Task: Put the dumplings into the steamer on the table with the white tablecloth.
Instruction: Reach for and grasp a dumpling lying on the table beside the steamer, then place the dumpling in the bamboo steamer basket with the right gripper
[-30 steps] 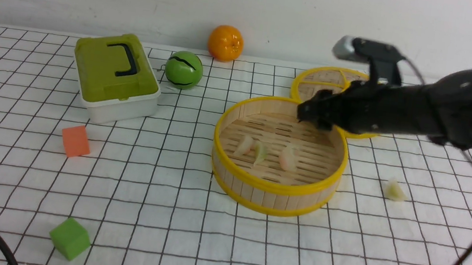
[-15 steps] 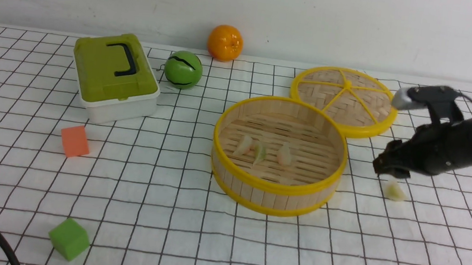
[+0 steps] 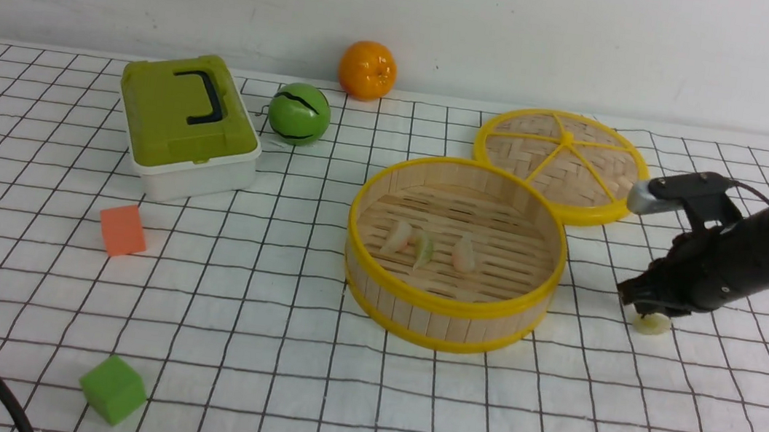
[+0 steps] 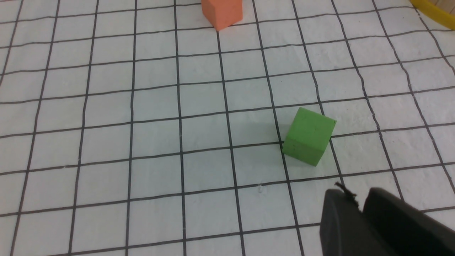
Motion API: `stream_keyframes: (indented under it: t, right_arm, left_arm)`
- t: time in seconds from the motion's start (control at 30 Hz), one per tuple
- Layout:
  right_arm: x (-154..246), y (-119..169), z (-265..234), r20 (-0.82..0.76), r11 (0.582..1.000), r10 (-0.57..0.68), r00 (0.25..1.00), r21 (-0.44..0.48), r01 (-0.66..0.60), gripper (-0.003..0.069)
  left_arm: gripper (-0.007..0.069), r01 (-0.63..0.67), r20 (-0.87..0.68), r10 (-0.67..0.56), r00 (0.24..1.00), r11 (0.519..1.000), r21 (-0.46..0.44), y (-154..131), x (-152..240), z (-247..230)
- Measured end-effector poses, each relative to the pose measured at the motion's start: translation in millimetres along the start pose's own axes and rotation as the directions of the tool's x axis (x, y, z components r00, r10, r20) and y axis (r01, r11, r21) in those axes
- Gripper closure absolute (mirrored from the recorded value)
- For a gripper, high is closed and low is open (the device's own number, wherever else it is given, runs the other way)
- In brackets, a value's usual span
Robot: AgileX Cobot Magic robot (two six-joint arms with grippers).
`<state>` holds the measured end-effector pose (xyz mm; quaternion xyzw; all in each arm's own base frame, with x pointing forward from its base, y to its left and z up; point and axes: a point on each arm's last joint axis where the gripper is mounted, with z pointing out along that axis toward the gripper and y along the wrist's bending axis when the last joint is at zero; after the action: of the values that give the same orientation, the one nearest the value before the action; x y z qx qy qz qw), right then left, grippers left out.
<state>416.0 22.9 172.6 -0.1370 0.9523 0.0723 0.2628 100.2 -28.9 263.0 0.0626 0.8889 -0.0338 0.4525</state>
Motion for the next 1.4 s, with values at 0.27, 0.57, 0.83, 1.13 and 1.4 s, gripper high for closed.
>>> stream_keyframes:
  t: [0.27,0.57,0.83,1.13,1.4]
  right_arm:
    - [-4,1,-25,-0.002,0.994,-0.098,0.995,0.04,0.098,0.0425]
    - [14,-3,5,-0.128,0.996,-0.078,0.989,0.021,0.081,0.0265]
    - [13,0,0,-0.131,0.999,-0.051,0.99,-0.003,0.051,0.0461]
    - [-35,22,-60,0.114,0.986,0.113,0.987,-0.136,-0.097,0.0461]
    - [-51,88,-23,0.204,0.928,0.159,0.966,-0.364,-0.076,0.0461]
  left_arm:
    - [0.0533,0.057,-0.028,-0.056,0.998,0.997,0.043,-4,2,0]
    - [0.0533,0.052,-0.056,-0.047,0.997,0.995,0.088,-10,3,3]
    - [0.0533,0.048,-0.047,-0.044,0.998,0.994,0.095,-11,2,3]
    - [0.0533,0.035,-0.026,-0.033,0.999,0.994,0.099,-11,0,4]
    - [0.0533,0.027,-0.019,-0.026,0.999,0.995,0.097,-11,0,4]
